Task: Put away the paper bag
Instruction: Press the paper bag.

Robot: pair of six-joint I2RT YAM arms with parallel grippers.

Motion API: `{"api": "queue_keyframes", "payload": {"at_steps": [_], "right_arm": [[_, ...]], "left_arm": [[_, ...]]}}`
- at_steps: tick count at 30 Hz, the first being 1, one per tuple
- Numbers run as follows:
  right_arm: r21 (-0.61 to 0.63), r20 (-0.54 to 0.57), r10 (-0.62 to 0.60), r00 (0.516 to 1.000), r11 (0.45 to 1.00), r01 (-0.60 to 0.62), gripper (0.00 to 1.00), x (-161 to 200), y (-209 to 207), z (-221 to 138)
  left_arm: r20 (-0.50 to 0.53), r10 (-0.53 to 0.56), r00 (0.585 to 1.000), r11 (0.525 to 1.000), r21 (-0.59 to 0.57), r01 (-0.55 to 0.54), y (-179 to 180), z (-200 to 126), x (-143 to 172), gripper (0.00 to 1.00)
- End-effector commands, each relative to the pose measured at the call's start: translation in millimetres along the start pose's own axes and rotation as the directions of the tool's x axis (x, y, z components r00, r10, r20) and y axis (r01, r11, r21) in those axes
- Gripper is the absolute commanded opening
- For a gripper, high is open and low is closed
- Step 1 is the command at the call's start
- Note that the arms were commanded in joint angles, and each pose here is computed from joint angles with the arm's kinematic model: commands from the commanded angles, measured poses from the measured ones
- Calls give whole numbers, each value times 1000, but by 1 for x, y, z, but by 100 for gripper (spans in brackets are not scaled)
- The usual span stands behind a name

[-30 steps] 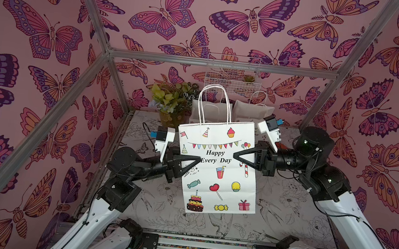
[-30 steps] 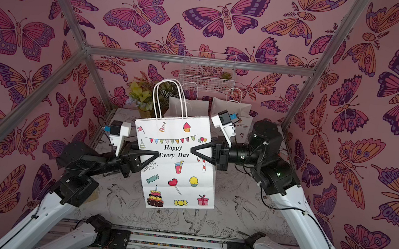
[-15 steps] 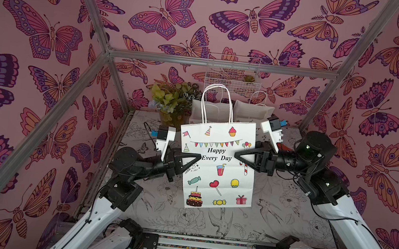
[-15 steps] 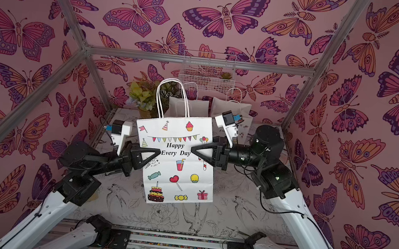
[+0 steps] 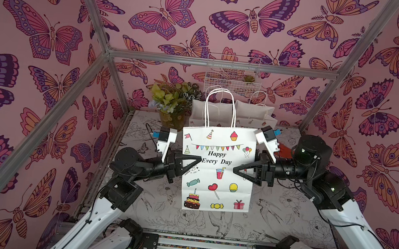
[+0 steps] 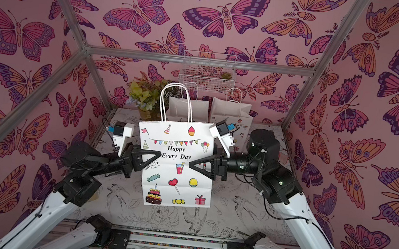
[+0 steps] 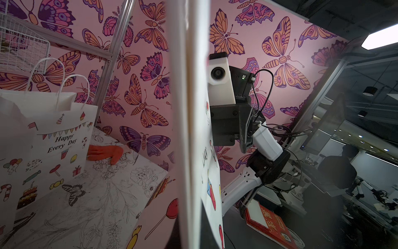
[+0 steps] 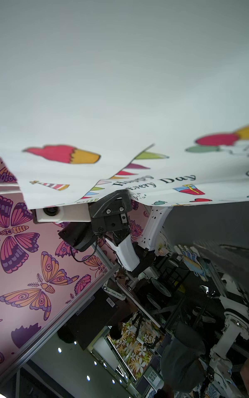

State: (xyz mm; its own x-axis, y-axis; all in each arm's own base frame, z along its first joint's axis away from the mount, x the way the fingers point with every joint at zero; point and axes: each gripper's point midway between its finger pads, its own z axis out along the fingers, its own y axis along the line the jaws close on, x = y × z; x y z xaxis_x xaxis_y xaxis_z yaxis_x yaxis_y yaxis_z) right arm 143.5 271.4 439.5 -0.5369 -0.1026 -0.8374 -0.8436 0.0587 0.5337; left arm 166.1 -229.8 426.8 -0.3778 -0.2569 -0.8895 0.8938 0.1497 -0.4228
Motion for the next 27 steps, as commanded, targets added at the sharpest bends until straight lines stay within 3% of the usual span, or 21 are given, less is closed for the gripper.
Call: {"api": "queue_keyframes", "payload": {"at_steps": [1, 4, 8, 12, 16, 19, 22, 27], "right_arm": [[12, -78, 26, 997, 1000, -25, 58, 19, -3, 6], [41, -77, 23, 997, 999, -20, 52, 21, -10, 7], [70, -56, 0, 998, 998, 4, 19, 20, -13, 5], [106, -36, -14, 999, 994, 18, 0, 16, -17, 3], [125, -21, -30, 999, 992, 33, 0, 11, -18, 0], [117, -10, -43, 999, 992, 44, 0, 6, -13, -1], [107, 5, -55, 998, 993, 54, 0, 0, -7, -4], [93, 33, -75, 997, 993, 72, 0, -11, 1, -9]], "left_arm": [[61, 39, 997, 999, -21, -38, -1, -2, -13, 0], [64, 43, 997, 999, -25, -41, -1, -3, -13, 0], [60, 37, 997, 999, -28, -35, 1, -2, -12, 0], [40, 36, 999, 999, -23, -35, 2, -2, -8, 5], [-7, 48, 999, 999, 7, -48, -3, -3, 0, 34], [-33, 53, 998, 998, 41, -51, -8, -3, 5, 51], [-56, 53, 997, 996, 70, -49, -11, -3, 10, 56], [-71, 44, 996, 994, 99, -37, -12, -1, 13, 57]]}}
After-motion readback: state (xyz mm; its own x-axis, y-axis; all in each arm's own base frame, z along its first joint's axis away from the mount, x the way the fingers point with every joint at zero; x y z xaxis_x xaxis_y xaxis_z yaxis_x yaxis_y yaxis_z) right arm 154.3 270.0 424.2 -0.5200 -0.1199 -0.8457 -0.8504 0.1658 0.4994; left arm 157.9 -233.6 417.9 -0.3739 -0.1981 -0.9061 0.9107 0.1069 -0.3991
